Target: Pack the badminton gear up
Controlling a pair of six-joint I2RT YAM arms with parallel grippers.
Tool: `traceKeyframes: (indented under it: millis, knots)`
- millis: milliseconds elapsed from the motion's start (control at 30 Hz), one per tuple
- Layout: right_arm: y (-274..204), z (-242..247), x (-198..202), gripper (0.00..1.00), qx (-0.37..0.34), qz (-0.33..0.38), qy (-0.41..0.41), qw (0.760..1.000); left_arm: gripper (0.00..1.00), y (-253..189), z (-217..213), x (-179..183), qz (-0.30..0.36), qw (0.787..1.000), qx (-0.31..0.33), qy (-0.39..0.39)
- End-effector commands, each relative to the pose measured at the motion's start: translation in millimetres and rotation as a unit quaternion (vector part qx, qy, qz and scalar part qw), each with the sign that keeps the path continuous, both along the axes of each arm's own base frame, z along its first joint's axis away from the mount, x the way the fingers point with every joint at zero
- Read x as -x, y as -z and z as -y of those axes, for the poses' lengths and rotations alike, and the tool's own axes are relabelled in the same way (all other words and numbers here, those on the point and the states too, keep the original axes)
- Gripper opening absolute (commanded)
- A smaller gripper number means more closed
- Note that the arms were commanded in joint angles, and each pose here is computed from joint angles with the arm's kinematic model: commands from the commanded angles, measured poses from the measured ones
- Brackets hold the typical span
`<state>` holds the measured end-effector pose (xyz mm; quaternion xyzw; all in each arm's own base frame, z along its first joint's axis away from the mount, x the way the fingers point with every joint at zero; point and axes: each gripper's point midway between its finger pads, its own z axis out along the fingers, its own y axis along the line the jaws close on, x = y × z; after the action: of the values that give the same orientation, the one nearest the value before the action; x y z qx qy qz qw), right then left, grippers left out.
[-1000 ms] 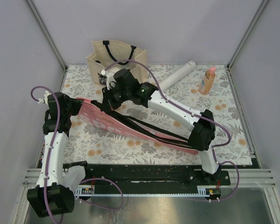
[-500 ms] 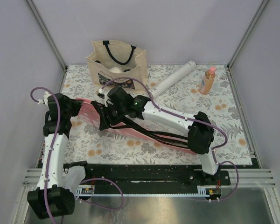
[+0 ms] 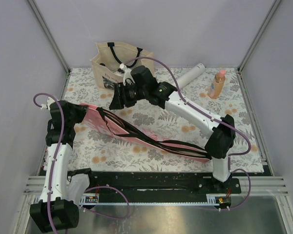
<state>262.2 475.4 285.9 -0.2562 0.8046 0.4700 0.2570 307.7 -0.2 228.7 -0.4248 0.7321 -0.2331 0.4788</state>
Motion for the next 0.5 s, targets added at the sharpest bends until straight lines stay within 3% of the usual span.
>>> traceKeyframes:
  millis: [0, 200, 467]
  knots:
    - [-21, -18, -35, 0.54, -0.052, 0.008, 0.011, 0.999, 0.00, 22, 10, 15, -0.038, 0.999, 0.003, 0.029]
    - [-12, -41, -57, 0.55, -0.081, -0.023, 0.012, 0.996, 0.00, 19, 10, 16, -0.033, 0.999, 0.003, 0.027]
    - [1, -60, -52, 0.54, -0.129, -0.086, -0.010, 0.988, 0.00, 19, 13, 18, -0.030, 0.999, 0.009, 0.031]
